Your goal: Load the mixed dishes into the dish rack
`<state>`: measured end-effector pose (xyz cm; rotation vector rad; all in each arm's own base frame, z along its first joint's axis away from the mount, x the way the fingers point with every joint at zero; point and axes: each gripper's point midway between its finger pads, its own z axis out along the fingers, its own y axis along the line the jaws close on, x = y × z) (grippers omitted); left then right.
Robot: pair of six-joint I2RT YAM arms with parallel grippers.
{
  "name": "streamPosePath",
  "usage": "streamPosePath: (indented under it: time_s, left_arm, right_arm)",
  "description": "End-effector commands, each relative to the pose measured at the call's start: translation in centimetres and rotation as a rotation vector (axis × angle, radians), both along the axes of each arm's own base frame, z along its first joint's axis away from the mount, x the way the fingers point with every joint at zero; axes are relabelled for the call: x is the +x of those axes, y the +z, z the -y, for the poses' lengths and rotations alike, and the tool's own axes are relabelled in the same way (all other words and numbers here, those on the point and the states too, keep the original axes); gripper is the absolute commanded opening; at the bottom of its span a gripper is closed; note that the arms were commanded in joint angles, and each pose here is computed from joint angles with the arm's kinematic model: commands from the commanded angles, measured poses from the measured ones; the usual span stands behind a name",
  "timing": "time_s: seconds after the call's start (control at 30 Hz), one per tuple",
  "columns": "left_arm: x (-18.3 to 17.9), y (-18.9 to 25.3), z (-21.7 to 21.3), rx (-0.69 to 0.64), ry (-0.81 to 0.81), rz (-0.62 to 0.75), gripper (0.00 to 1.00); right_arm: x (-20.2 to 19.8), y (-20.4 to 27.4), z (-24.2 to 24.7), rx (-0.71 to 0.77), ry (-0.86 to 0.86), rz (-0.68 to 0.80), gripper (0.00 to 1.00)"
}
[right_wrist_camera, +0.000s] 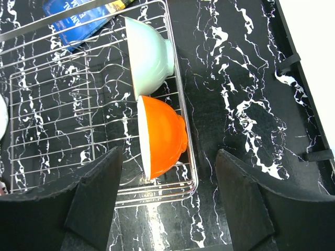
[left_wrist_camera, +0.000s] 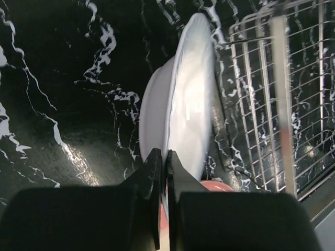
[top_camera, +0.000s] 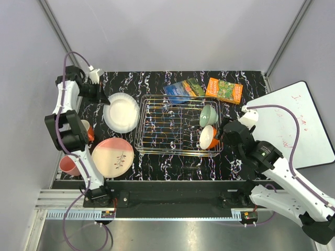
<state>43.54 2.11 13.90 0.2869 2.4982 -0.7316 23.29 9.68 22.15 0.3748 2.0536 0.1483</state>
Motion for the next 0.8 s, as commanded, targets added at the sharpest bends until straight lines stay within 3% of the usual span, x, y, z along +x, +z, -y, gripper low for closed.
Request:
streamPosePath:
  time_s: [0.0,0.33,0.53,0.63,0.77]
  left_arm:
    - [0.1,3.5,0.3,0.010,-0.022,0.119,0.00]
    - [-0.2,4.5,0.9,-0.008,-0.018,0.128,0.00]
    - [0.0,13.6,2.3,0.063,-0.034,0.346,0.00]
    - [-1.3,18.8,3.7,0.175,-0.078,0.499,0.00]
    - [-3.1,22.3,6.1,0.308,-0.185,0.650,0.00]
  right_arm:
    - [-0.2,0.8,0.0,0.055,-0.009,0.030,0.78]
    - [-0.9,1.1,0.7,0.065,-0.018,0.037,0.76]
    - [-0.6,1.0,0.6,0.053,-0.013,0.041,0.75]
    - [-0.5,1.1,0.4,0.055,-0.007,0.047,0.75]
    - [-0.3,1.6,0.4,0.060,-0.004,0.063,0.74]
